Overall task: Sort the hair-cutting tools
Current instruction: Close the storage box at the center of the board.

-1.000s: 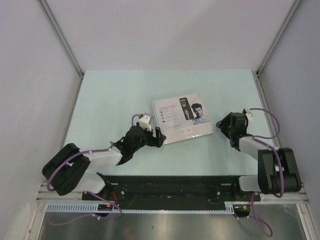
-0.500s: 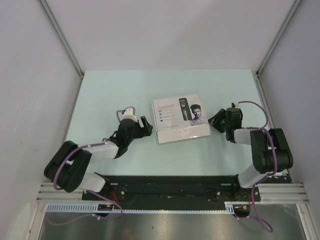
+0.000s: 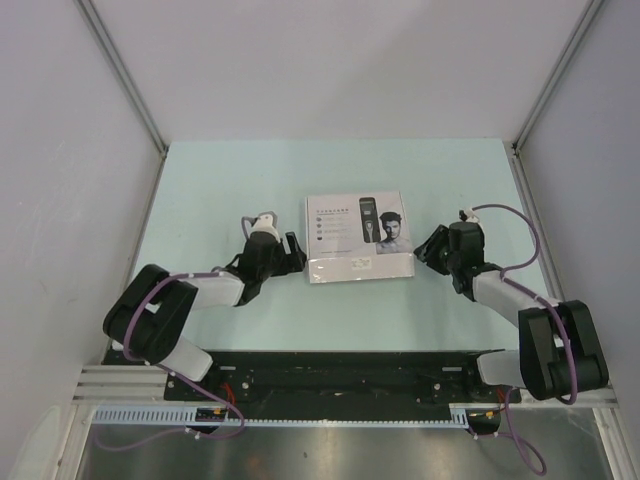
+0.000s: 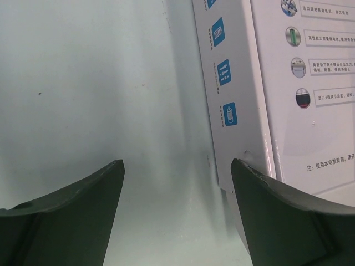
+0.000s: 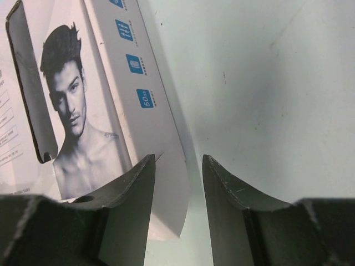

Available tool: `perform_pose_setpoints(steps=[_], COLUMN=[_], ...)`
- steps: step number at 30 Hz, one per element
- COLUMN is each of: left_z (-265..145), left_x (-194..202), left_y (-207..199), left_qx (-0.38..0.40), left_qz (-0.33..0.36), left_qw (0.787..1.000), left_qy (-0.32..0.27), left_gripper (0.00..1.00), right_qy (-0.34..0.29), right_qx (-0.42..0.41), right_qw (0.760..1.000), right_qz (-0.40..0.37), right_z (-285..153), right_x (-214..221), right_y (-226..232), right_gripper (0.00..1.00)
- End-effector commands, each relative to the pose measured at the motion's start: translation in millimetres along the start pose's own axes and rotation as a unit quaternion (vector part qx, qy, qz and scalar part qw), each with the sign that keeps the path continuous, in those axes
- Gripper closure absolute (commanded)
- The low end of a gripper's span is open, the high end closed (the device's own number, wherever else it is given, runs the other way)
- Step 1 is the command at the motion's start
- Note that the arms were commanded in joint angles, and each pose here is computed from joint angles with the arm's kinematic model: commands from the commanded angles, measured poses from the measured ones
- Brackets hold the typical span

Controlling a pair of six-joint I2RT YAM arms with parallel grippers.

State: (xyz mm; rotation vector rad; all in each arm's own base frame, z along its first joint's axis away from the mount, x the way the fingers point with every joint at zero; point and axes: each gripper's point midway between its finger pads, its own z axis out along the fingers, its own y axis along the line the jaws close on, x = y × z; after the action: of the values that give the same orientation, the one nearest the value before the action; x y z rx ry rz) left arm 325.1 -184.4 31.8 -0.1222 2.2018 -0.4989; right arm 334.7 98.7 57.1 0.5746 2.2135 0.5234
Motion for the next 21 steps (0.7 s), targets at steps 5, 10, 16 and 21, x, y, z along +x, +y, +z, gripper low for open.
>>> perform_pose_setpoints(steps=[5,10,16,21], left_z=[6.2,6.1,6.9,7.3], left_x=[-11.1,-7.8,-3.7,-0.1], left_y=[-37.2,-45.3,-54.3,-59.7], left_qx=[0.077,0.099,0.114,0.121], left_qz=[0.024,0.033,0.043,0.047], left_qw=[0.997,0.994,0.992,0.991], left_qy=[0.006,0.017,0.022,0.026], left_gripper=[0.14,0.14,0.15,0.16], right_qy=[0.077,0.109,0.136,0.141], right_qx=[-0.014,-0.049,-0.104,-0.12], right_qw=[0.996,0.992,0.985,0.983], right_qz=[-0.035,-0.038,-0.018,-0.004], right_z=[-16.0,-14.0,-23.8,-29.5], right_x=[29.4,41.5,52.1,52.5], right_y=[-7.0,4.1,32.0,44.2], right_gripper=[0.55,0.55,0.56,0.57])
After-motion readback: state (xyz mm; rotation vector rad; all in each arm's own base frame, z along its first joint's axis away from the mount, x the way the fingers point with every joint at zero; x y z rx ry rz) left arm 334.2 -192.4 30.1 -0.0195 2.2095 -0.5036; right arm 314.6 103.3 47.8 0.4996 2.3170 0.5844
